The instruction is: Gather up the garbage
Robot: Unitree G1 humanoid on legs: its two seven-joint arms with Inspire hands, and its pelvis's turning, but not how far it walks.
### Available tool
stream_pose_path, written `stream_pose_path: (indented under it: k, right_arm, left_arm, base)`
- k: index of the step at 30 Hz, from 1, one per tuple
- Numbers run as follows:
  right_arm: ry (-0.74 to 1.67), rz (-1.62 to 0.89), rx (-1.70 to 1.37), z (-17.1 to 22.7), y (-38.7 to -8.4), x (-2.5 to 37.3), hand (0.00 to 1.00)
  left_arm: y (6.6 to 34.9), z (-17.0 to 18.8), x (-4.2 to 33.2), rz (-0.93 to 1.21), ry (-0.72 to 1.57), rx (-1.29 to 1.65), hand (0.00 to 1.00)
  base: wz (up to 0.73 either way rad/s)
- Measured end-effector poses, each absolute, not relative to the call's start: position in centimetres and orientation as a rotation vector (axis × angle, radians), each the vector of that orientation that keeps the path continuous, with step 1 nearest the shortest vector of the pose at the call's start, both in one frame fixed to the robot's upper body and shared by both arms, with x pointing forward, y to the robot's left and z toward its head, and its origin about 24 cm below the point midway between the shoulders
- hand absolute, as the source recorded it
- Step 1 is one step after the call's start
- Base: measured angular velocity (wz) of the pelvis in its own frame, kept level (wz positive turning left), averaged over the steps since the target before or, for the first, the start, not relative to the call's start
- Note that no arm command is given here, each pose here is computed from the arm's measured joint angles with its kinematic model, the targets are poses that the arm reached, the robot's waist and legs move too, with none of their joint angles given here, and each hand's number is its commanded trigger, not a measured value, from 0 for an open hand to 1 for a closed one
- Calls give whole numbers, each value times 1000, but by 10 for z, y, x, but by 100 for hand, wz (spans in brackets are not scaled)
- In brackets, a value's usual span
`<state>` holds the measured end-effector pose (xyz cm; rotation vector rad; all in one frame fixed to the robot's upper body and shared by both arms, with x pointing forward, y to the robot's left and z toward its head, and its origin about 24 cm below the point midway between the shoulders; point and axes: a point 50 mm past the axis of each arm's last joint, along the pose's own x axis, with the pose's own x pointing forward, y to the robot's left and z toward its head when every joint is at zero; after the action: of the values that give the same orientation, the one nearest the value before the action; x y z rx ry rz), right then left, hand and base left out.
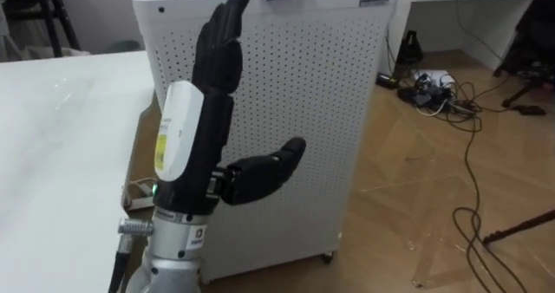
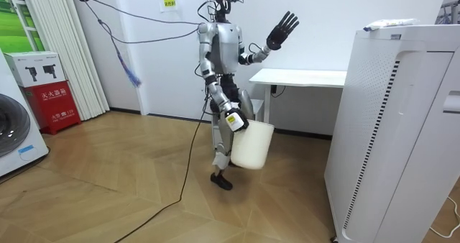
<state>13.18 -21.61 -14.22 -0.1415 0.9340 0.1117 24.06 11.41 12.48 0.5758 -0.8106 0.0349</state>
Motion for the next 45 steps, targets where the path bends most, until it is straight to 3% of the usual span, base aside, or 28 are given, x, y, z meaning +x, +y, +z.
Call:
stream_pose_path:
  k: [7,16,29,45]
  right_arm:
    - [941,43,-161,-139,-236,127,100]
    - [973,64,-151,-144,-230,117,100]
    - [947,86,-161,-141,-227,125,100]
    - [947,201,-220,-140,-217,133,100]
  left_arm:
    - [114,127,239,28,-860,580,0]
    - [133,138,240,138,-940,735,0]
    - [122,168,230,180,-1192,859,0]
    - [122,190,216,240,-1303,867,0]
  base:
    - [-23]
    - [-32]
    - [6]
    - [16]
